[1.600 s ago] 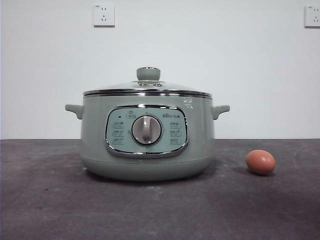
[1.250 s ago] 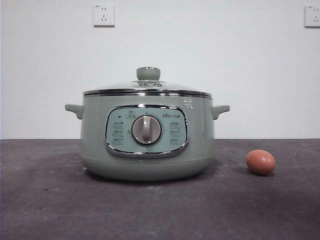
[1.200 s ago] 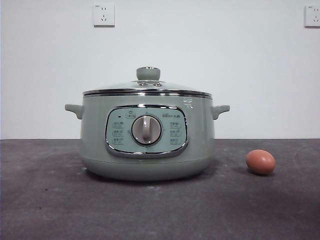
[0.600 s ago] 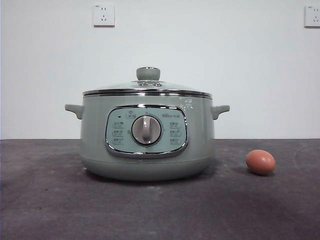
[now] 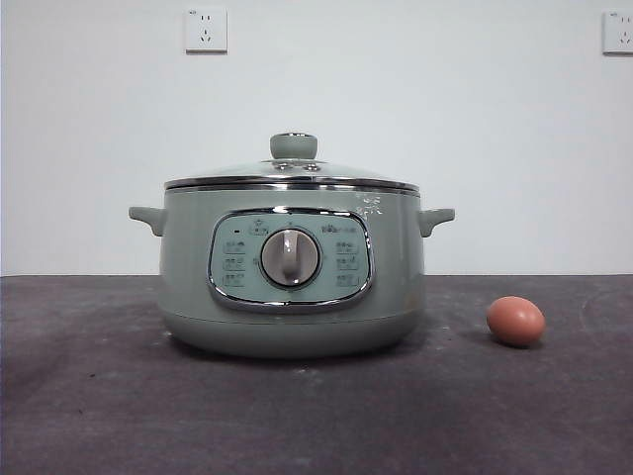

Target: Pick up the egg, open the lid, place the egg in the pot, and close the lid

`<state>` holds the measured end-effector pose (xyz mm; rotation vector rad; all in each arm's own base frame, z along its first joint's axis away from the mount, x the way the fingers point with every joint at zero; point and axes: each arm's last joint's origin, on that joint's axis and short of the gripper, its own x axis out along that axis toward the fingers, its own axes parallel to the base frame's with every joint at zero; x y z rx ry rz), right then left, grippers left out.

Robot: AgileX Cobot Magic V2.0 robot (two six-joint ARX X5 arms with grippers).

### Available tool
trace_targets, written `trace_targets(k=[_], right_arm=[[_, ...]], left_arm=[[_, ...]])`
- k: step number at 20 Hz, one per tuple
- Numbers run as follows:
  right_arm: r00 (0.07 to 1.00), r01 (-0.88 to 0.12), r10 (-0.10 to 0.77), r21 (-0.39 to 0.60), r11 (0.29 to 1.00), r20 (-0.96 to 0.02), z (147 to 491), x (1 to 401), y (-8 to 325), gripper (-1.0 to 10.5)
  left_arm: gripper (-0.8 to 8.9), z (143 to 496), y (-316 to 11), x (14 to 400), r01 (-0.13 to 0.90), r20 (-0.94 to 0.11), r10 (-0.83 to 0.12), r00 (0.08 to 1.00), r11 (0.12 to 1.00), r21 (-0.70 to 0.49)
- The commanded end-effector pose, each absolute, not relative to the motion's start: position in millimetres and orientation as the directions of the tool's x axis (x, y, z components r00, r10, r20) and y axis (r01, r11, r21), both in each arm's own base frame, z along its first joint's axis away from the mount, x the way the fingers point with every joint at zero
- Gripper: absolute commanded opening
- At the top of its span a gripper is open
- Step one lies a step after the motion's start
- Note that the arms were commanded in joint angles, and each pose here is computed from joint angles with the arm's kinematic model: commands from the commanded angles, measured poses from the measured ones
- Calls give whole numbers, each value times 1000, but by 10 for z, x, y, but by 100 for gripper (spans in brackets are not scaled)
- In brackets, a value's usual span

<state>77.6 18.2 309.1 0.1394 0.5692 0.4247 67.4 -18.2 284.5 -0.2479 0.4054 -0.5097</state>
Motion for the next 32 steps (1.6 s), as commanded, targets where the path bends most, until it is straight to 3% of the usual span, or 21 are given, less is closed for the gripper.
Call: trace_targets(k=[1,7,12,13,14,15,16,17,18,26,32], right_arm=[[710,-409,439,185,894,-550,3233,779,189,-12],[566,-429,423,186,884,-707,3421,788,190,-11],[544,-429,420,190,883,-727,3409,812,192,7],[545,-428,420,189,884,-725,3410,814,192,19],[546,-428,420,190,884,-725,3410,815,192,102],[548,-421,420,195,886,-723,3412,817,192,248],[552,-417,421,199,887,-720,3415,820,193,419],[553,-417,421,199,887,-719,3416,821,193,543],[553,-417,421,198,887,-719,3416,822,193,587],[565,-406,422,207,890,-709,3421,984,210,586],[536,-389,418,225,893,-733,3273,1652,282,585]], left_arm=[[-8,2943,-196,680,482,-353,-565,746,823,-299],[-8,3114,-226,703,553,-465,-647,604,761,-340],[8,3125,-227,715,556,-476,-647,596,760,-337],[82,3124,-226,716,554,-478,-646,596,761,-338],[259,3123,-224,717,545,-481,-639,601,767,-338],[478,3121,-221,719,530,-485,-629,608,776,-342],[604,3122,-220,721,521,-487,-624,612,781,-345],[605,3121,-219,721,520,-488,-621,613,782,-343],[605,3121,-218,722,517,-489,-618,615,785,-341],[604,3124,-218,723,518,-488,-618,617,785,-340],[604,3124,-218,723,519,-487,-619,616,785,-340]])
